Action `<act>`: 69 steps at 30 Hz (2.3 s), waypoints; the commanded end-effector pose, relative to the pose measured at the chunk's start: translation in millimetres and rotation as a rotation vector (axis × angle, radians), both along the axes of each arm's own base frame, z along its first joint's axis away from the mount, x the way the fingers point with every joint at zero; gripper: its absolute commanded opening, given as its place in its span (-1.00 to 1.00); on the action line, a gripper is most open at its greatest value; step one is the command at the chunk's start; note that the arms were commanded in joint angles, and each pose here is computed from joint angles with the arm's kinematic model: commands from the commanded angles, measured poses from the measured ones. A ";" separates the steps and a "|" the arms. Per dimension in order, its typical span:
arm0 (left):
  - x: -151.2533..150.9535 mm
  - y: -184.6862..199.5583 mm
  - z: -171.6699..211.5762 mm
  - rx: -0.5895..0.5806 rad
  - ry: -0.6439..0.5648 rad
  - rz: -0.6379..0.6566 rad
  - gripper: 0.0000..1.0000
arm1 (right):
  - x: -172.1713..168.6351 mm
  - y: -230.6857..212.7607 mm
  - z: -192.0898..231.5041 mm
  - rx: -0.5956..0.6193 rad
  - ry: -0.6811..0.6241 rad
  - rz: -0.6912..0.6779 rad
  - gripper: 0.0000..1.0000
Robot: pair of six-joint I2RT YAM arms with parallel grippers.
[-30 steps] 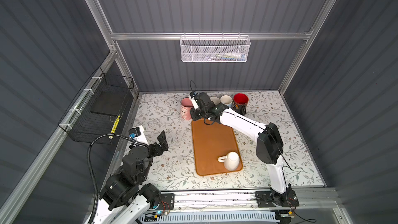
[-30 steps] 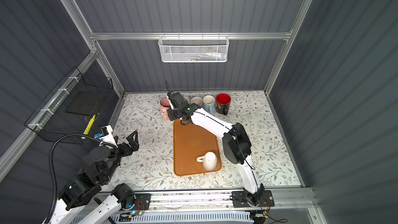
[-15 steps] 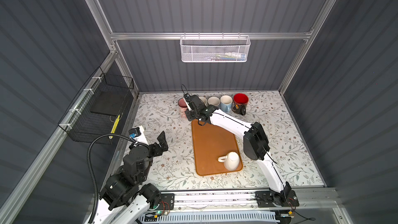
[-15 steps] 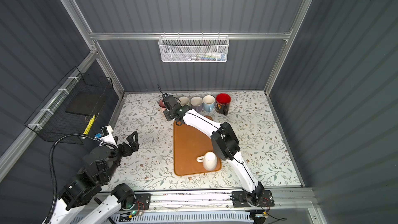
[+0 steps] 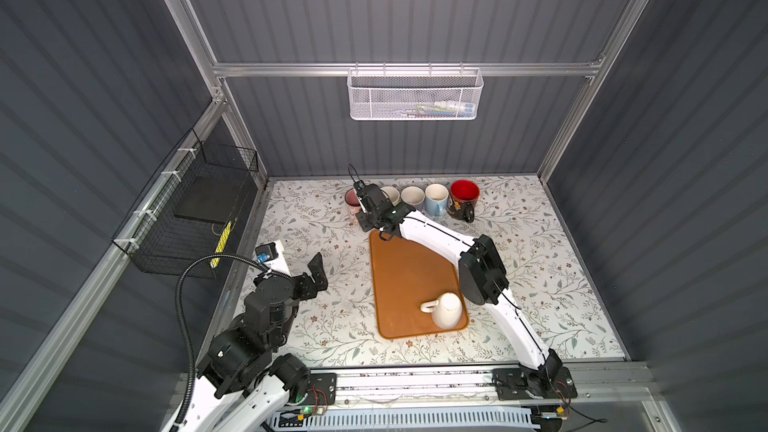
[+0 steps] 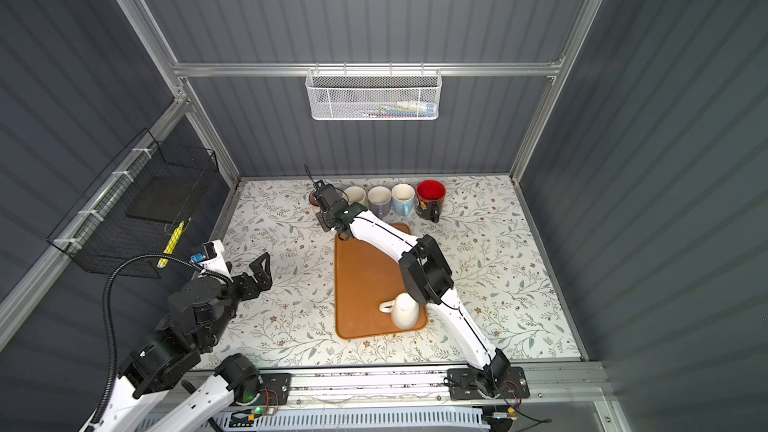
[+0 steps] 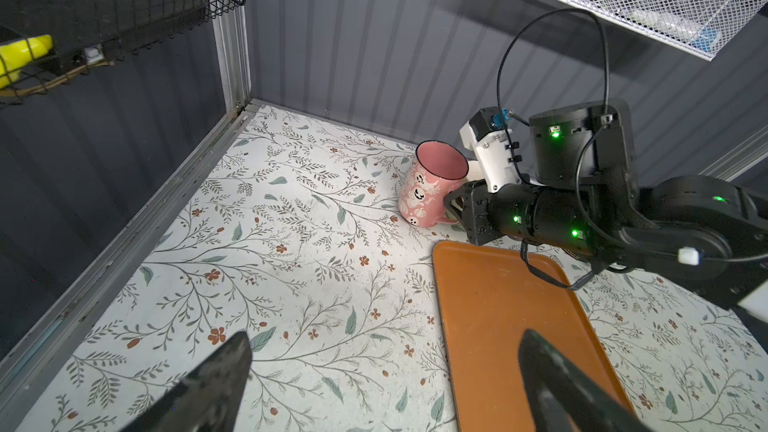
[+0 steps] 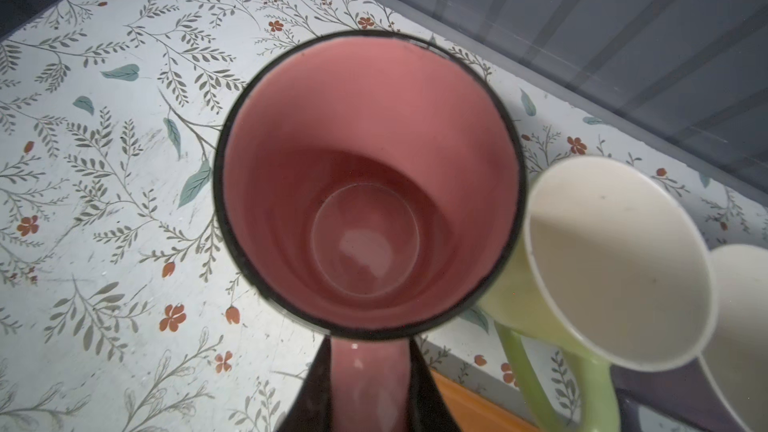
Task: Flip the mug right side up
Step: 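Lower the pink mug upright beside the light green mug with the right gripper, then open the right gripper and lift it away from the pink mug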
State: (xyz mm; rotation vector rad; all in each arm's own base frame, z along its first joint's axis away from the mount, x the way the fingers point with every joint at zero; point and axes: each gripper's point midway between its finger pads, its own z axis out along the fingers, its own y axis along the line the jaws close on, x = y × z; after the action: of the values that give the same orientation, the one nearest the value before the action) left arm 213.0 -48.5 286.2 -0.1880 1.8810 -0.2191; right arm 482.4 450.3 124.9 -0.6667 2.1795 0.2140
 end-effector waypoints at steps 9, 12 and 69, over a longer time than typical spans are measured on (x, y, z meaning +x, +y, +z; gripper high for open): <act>3.7 -2.2 -5.0 0.007 0.020 0.004 0.99 | 34.0 -0.5 50.8 0.151 -0.095 -0.054 -1.00; 4.9 -3.1 -5.9 0.010 0.024 0.004 0.99 | 35.6 -1.1 47.5 0.148 -0.093 -0.054 -1.00; -1.0 -23.1 16.1 0.040 0.018 -0.145 1.00 | 5.8 0.4 76.0 0.184 -0.082 0.043 0.36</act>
State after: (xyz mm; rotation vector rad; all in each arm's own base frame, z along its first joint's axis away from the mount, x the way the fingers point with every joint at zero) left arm 214.3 -65.5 289.1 -0.0883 1.9203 -0.2584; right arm 495.1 447.3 148.7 -0.6225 2.1370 0.3298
